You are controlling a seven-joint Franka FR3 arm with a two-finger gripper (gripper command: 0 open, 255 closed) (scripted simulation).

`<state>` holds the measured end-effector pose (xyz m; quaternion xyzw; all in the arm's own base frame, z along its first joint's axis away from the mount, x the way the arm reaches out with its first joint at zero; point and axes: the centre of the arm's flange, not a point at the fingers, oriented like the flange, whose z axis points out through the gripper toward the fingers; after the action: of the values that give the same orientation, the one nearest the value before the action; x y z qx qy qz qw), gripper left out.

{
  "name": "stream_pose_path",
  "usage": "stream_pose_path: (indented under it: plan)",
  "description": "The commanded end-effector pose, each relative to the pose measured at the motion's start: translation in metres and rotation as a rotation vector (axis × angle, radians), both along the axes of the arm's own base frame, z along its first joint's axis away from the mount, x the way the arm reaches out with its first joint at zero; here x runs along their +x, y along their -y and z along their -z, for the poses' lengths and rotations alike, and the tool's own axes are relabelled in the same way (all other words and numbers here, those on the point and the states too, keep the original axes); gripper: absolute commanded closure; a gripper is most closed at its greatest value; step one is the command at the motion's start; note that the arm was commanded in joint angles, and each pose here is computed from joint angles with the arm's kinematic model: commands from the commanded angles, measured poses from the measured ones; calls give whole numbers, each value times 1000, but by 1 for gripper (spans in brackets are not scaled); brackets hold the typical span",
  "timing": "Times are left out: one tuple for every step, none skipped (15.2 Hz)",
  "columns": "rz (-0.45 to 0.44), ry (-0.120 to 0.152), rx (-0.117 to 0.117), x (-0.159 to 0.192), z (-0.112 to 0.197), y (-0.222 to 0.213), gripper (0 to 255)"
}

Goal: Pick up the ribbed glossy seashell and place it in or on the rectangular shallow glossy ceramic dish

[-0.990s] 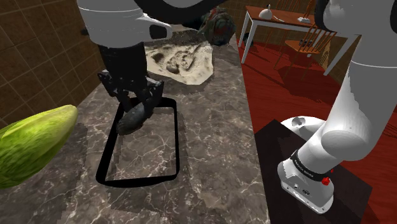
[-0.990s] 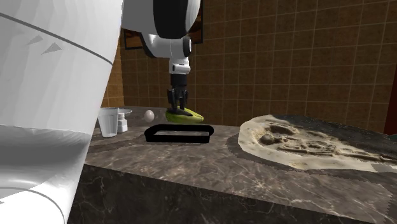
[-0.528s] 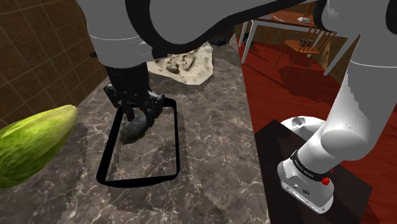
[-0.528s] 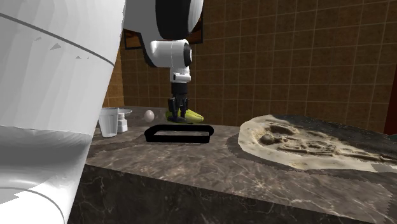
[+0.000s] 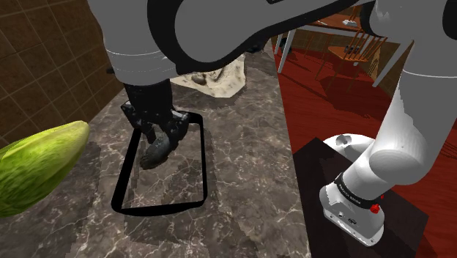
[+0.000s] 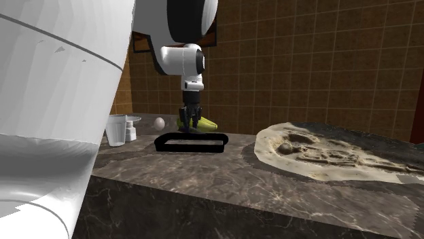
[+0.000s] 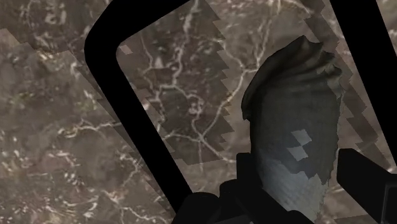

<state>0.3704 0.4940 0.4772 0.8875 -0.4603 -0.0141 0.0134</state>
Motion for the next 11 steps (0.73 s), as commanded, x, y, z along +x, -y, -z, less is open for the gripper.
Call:
stream_pose_path:
  plan:
    - [0,0,0,0,0,0,0]
    - [0,0,0,0,0,0,0]
    - [0,0,0,0,0,0,0]
    - [0,0,0,0,0,0,0]
    - [0,0,0,0,0,0,0]
    - [0,0,0,0,0,0,0]
    - [0,0,0,0,-13,0,0]
    - [0,0,0,1,-26,0,0]
    - [0,0,0,1,-40,0,0]
    - [0,0,0,2,-50,-1,0]
    - [0,0,0,2,-50,-1,0]
